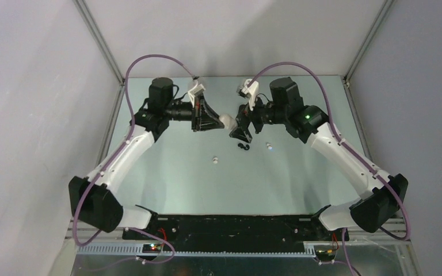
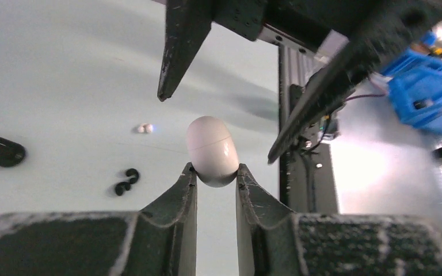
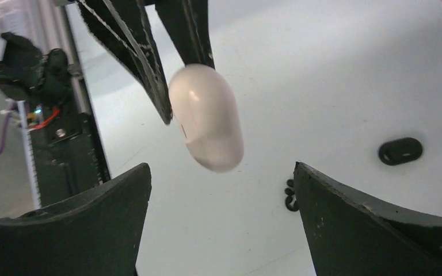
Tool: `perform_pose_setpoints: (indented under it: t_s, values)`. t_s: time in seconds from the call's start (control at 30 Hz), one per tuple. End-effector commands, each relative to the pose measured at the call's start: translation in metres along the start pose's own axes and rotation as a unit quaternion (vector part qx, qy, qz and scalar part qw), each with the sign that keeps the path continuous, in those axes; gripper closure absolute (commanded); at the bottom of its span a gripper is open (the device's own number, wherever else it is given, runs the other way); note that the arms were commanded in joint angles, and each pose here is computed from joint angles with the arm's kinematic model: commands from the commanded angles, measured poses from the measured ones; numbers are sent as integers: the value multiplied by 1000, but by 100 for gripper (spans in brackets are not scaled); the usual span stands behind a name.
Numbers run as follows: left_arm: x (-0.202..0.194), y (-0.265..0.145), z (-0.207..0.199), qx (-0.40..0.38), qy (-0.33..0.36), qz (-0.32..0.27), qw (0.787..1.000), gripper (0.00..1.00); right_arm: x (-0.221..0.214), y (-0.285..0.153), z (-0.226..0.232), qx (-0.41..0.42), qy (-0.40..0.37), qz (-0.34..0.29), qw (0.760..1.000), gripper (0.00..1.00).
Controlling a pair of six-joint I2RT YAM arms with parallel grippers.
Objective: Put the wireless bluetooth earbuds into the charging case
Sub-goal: Pick up the charging case at the center of the board, then open the charging case.
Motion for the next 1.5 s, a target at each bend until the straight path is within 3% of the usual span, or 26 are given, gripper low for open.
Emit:
perform_pose_setpoints:
  t_s: [0.0,0.23,0.43,0.77,1.1,1.47]
  values:
    - [14,-14,-15,-4,150,-22,988,100,12,-20,27,110,-8,-28,993,5]
    - [12,-25,-25,22,248,-26,968,100,14,-5,41,185,-90,-56,977,8]
    - [8,-28,-27,28,262,-25,964,100,23,12,48,204,-102,-65,971,10]
    - [6,-31,-31,36,280,-25,959,100,51,16,11,180,3,-101,978,18]
    - [5,-31,-35,36,278,-25,960,100,56,11,0,177,19,-112,978,25]
    - [10,-31,-36,39,257,-29,965,100,46,11,7,189,20,-104,976,44]
Point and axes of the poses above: each gripper's point midway between its finger pads, its own y axis out along the fingers, its own z axis along the line the jaws close on, x = y × z, the point moved 1 cm from there along -y, back along the fingers, and after that the axes turned 2 degrees about y, right-handed, at the moved point
